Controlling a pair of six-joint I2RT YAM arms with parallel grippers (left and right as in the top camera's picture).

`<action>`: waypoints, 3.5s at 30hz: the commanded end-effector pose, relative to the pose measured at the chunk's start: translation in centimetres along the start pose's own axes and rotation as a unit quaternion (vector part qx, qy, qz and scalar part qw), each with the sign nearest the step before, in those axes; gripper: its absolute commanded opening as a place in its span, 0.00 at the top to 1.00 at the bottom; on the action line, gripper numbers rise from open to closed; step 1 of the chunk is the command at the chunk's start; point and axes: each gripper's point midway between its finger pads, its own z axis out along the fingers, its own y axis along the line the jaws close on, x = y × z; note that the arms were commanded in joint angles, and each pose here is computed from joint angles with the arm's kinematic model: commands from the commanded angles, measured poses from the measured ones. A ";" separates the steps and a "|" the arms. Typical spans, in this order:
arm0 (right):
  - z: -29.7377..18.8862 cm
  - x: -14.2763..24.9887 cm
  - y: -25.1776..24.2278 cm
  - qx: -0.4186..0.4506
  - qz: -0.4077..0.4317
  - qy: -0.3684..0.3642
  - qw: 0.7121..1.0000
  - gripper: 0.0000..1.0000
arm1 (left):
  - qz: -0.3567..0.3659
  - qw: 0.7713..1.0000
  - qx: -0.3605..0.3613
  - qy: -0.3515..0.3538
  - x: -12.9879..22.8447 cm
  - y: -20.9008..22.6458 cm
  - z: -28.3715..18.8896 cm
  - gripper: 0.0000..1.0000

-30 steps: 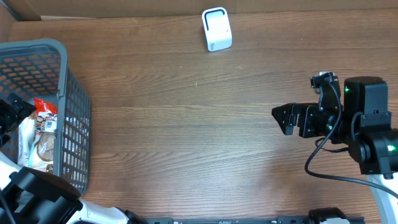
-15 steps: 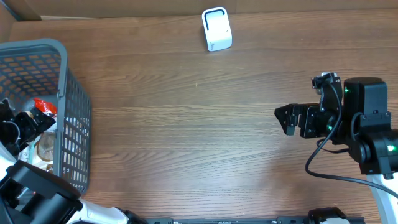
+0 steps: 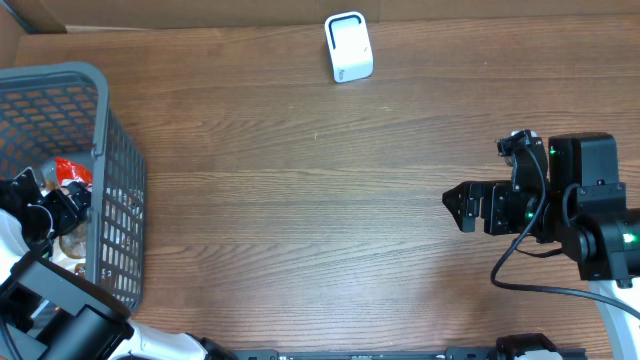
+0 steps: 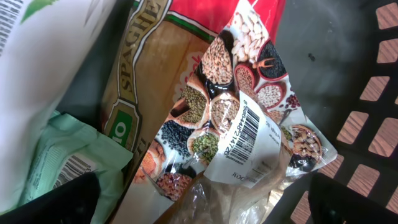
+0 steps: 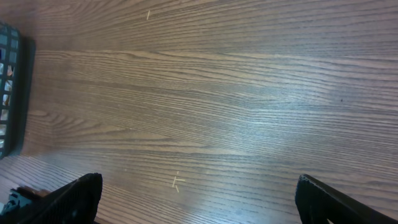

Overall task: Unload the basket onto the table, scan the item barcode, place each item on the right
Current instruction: 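Move the left gripper over the basket and reach down into it, then grasp the clear snack pouch in the basket with the left gripper, then carry the pouch to the table centre and release it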

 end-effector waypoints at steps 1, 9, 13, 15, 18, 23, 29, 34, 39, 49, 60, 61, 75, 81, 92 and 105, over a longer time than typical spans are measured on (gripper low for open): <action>-0.6 -0.6 0.4 -0.002 -0.014 -0.013 1.000 0.00 | 0.005 1.000 0.029 0.006 0.8 -1.0 0.4 0.02; -0.6 -0.6 0.4 -0.002 -0.014 -0.013 1.000 0.00 | -0.018 0.997 0.082 0.000 0.2 -3.0 -0.6 0.10; -0.6 -0.6 0.4 -0.002 -0.014 -0.013 1.000 0.00 | -0.014 0.996 0.083 -0.006 -1.0 -3.6 -2.3 0.11; -0.6 -0.6 0.4 -0.002 -0.014 -0.013 1.000 0.00 | -0.011 0.996 0.083 -0.005 -1.2 -4.1 -2.4 0.11; -0.6 -0.6 0.4 -0.002 -0.014 -0.013 1.000 0.00 | 0.000 0.997 0.076 0.005 -0.9 -4.7 -2.1 0.13; -0.6 -0.6 0.4 -0.002 -0.014 -0.013 1.000 0.00 | 0.025 0.998 0.043 0.030 0.0 -5.8 -0.7 0.14; -0.6 -0.5 0.4 -0.001 -0.013 -0.010 1.000 0.00 | 0.024 0.998 -0.016 0.055 1.5 -5.6 1.3 0.12; -0.6 -0.2 0.4 -0.001 -0.011 -0.004 1.000 0.00 | 0.006 0.997 -0.039 0.071 3.3 -4.8 2.8 0.13; -0.6 -0.2 0.4 0.000 -0.010 -0.004 1.000 0.00 | -0.006 0.996 -0.043 0.073 3.6 -4.5 3.1 0.37; -0.6 -0.2 0.4 0.000 -0.011 -0.004 1.000 0.00 | -0.019 0.997 -0.041 0.068 3.1 -4.8 2.7 0.81; -0.6 -0.2 0.4 0.000 -0.010 -0.004 1.000 0.00 | -0.024 0.999 -0.042 0.012 -2.8 -6.3 -4.2 0.84; -0.6 -0.2 0.4 0.000 -0.011 -0.004 1.000 0.00 | -0.022 0.999 -0.042 0.002 -3.6 -6.6 -5.4 0.84; -0.6 -0.2 0.4 0.000 -0.010 -0.004 1.000 0.00 | 0.050 0.985 0.043 -0.162 -8.4 -15.8 -23.9 0.89; -0.6 -0.2 0.4 -0.001 -0.010 -0.004 1.000 0.00 | 0.150 0.966 0.084 -0.194 -5.9 -23.5 -27.9 0.90; -0.6 -0.2 0.3 0.000 -0.010 -0.003 1.000 0.00 | 0.268 0.952 -0.043 -0.139 1.5 -34.2 -22.9 0.91; 0.7 0.3 -0.2 0.004 0.003 0.032 0.999 0.00 | 0.379 0.923 -0.006 0.067 14.5 -44.6 -8.8 0.90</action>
